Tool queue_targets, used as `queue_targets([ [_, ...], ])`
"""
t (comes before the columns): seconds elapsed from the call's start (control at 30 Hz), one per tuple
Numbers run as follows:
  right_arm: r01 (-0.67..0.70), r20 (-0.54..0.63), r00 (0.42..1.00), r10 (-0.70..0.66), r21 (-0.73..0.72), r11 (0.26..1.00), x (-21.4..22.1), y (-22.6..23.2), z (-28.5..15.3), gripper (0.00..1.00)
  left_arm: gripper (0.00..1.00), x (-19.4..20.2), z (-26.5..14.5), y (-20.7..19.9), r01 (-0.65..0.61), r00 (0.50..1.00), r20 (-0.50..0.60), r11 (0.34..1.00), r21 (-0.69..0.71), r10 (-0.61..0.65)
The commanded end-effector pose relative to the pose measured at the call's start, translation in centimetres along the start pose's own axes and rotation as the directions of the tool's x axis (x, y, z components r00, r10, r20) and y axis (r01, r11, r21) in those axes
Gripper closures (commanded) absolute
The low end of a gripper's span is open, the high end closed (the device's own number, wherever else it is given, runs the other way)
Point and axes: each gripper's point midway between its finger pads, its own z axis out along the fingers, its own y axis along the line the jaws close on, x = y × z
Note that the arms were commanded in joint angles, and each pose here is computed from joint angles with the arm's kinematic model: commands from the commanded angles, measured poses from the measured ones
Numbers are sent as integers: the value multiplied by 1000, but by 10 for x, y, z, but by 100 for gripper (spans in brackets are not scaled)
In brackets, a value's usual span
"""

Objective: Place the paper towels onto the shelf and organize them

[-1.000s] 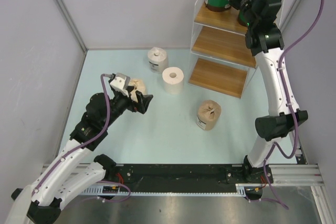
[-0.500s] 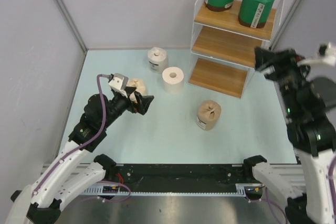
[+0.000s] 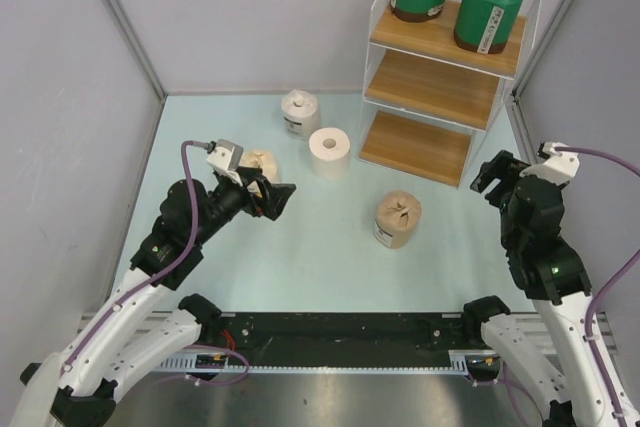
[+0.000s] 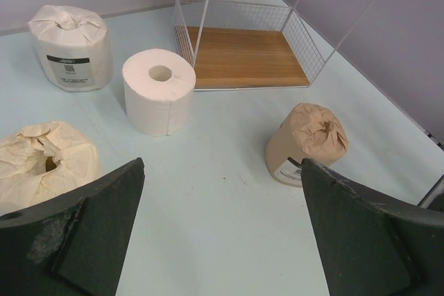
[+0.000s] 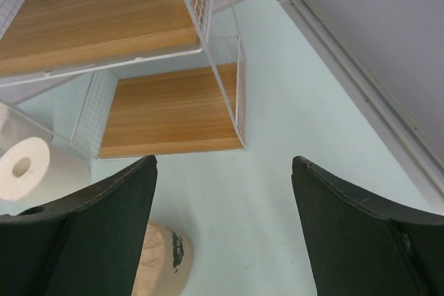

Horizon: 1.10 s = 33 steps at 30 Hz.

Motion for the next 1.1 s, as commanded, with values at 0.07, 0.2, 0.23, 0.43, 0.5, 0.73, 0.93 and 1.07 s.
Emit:
queue_targets([
  [0.07,4,204,979,-10,27,1000,-29,-1,16,17,0,-14,-2,-8,31,998,50,999,38,-32],
  [0.2,41,269,962,-40,2,999,-26,10,34,17,0,-13,-2,-7,24,999,47,999,32,-25],
  [0.23,64,272,960,-63,5,998,-25,11,37,17,0,-13,-2,-7,22,999,47,999,32,-24],
  [0.43,100,339,936,-96,6,995,-32,24,58,18,0,-11,-1,-6,17,999,43,999,30,-18],
  [0.5,104,379,920,-101,11,994,-42,27,59,18,1,-12,-2,-6,12,999,45,1000,29,-13],
  [0.73,121,388,911,-140,72,990,-42,24,80,19,0,-11,-1,-4,5,999,42,1000,22,-6],
  [0.93,131,363,917,-164,113,985,-33,15,101,25,0,-13,-1,-4,-3,999,43,1000,20,2],
  [1.07,133,355,919,-171,128,983,-30,11,111,31,0,-14,-2,-3,-8,999,44,1000,14,8],
])
